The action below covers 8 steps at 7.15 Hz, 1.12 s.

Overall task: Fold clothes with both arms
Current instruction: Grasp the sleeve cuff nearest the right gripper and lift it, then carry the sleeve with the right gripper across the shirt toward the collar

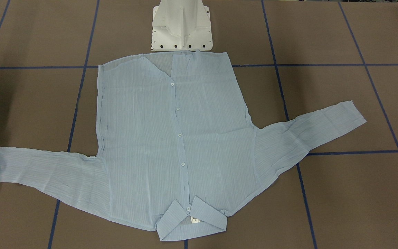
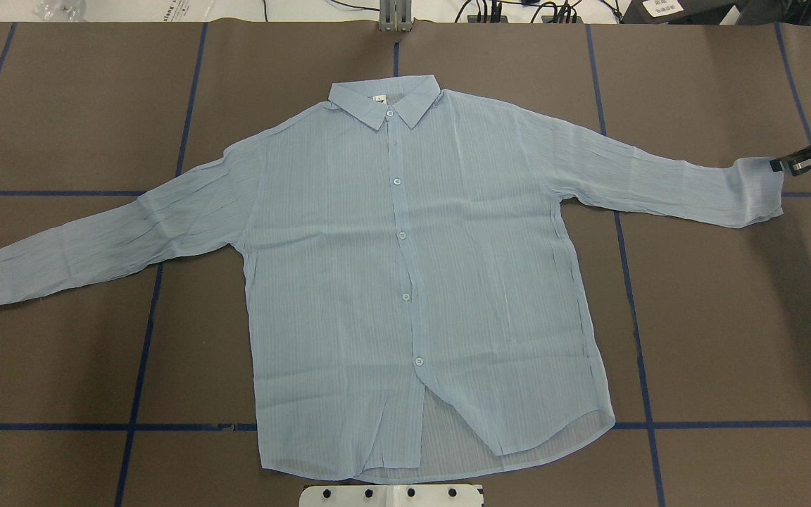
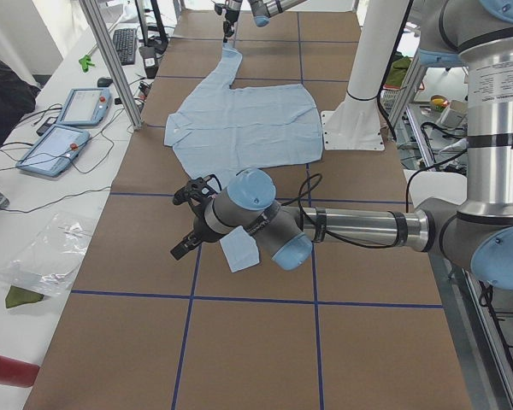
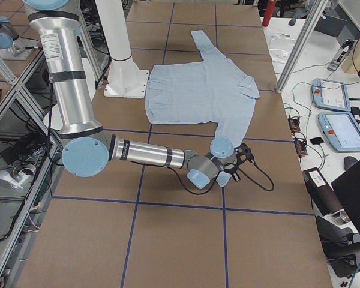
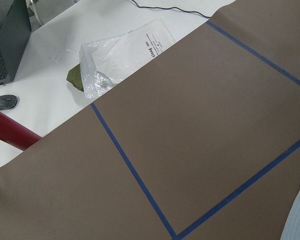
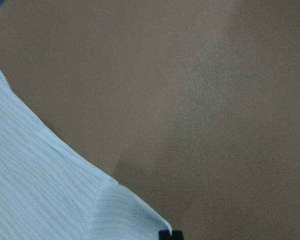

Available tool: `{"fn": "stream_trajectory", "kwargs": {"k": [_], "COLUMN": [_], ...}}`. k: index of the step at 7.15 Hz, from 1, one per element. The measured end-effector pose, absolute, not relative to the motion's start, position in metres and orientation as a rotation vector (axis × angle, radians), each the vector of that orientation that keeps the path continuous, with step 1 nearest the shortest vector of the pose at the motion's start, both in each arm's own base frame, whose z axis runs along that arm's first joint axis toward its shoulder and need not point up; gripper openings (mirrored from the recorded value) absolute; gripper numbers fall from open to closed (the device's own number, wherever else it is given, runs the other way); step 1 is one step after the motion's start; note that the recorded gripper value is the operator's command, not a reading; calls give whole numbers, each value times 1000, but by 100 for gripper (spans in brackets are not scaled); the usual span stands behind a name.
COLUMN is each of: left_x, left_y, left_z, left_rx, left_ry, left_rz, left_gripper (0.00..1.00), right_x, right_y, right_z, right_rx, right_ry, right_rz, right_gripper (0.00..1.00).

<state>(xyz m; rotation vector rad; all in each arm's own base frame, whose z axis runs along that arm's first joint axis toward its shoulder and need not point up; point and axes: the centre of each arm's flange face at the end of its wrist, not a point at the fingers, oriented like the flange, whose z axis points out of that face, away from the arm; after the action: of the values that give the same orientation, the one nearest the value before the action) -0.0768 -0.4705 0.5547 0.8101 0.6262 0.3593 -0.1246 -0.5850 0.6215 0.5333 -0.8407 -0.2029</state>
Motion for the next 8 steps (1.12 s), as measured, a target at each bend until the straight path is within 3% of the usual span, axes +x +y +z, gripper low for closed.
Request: {"fn": "stream_trajectory", "kwargs": {"k": [3,8], "left_x": [-77,-76], "left_y": [-471,-472], "left_z": [554,560], "left_rx": [810,799], "left_ry": [627,629], "left_rz": [359,355], "left_gripper": [100,100], "right_x": [-165,-419], "right_y": [-592,-596], "right_z": [490,221], "right_rx": [542,499], "right_ry": [-847,-723], "right_rz": [-17,372], "right_gripper": [0,0]}}
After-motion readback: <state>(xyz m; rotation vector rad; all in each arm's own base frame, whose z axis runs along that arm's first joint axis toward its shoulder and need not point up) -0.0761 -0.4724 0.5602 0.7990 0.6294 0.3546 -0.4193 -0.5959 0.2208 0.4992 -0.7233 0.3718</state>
